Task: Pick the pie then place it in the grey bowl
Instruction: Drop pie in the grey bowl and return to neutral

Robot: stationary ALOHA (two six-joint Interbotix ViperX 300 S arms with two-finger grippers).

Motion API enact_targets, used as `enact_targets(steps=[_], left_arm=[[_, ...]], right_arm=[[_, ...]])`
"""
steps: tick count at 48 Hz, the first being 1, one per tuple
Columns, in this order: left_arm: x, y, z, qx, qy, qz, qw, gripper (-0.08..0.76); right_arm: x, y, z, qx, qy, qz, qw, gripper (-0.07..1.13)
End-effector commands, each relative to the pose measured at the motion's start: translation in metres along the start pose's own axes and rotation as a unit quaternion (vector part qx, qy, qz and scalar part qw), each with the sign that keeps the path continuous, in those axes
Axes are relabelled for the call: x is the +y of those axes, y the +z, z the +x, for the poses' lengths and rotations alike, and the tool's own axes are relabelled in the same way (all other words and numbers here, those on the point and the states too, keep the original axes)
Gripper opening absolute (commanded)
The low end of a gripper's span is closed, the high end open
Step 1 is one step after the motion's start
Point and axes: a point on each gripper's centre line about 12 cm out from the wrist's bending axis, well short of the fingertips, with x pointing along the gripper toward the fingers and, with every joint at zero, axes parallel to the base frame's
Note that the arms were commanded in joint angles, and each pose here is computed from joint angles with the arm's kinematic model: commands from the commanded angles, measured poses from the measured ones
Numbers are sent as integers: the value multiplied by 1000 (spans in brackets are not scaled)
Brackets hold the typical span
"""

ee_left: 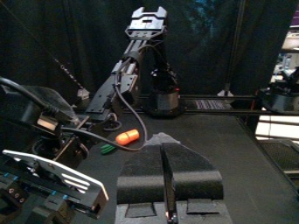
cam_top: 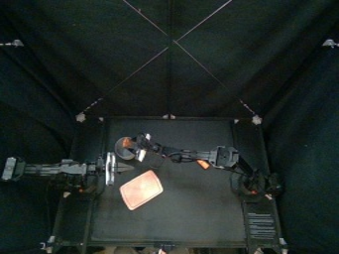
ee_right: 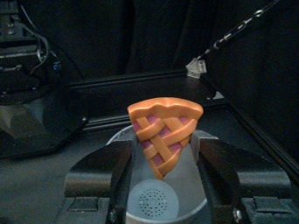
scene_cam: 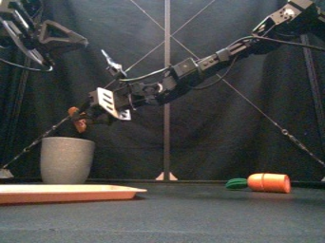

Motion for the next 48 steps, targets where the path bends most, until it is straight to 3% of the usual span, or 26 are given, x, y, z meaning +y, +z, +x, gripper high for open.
enact_targets(steps=[1, 10, 29, 48], left_arm=[[0, 6, 1, -11, -1, 2, 1000, -28], [0, 6, 1, -11, -1, 2, 1000, -30], [0, 6, 1, -10, -1, 1, 1000, -28], [0, 5, 1, -9, -1, 1, 1000, -28]], right_arm=[[-3, 29, -1, -19, -3, 10, 1000, 842], [-5, 28, 0, -15, -6, 18, 1000, 1060], [2, 31, -26, 1, 0, 17, 1000, 1059], [11, 42, -150, -43, 0, 11, 999, 1059]])
